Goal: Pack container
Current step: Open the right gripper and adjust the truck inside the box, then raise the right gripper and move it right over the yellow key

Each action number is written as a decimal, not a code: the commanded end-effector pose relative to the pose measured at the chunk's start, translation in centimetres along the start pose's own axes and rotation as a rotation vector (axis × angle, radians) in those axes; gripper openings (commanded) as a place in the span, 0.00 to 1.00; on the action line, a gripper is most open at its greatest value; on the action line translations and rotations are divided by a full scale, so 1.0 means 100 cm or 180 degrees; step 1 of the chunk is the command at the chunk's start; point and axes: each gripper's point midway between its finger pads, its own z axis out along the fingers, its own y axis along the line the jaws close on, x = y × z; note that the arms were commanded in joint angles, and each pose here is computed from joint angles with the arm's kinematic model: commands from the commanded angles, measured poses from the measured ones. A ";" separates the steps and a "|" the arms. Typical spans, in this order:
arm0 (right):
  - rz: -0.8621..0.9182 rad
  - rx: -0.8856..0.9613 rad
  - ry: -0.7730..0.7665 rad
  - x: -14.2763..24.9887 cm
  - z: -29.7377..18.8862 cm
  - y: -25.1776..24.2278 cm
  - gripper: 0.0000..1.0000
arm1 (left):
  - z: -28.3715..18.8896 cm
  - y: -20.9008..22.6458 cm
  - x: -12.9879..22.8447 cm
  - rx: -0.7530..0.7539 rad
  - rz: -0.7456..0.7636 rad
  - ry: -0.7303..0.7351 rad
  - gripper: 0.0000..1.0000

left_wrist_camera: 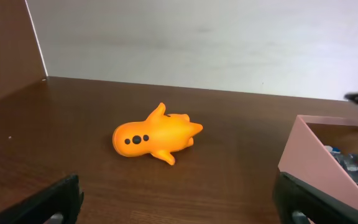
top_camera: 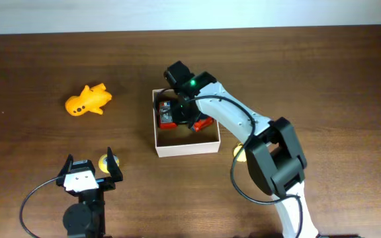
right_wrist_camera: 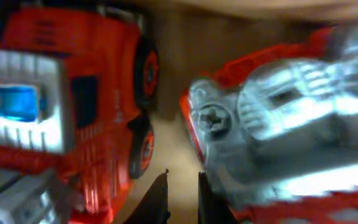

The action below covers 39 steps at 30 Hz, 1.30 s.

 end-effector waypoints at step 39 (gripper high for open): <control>0.0091 -0.0065 -0.0479 -0.051 -0.010 -0.023 0.12 | 0.000 0.000 0.000 0.0004 0.0048 -0.0002 0.99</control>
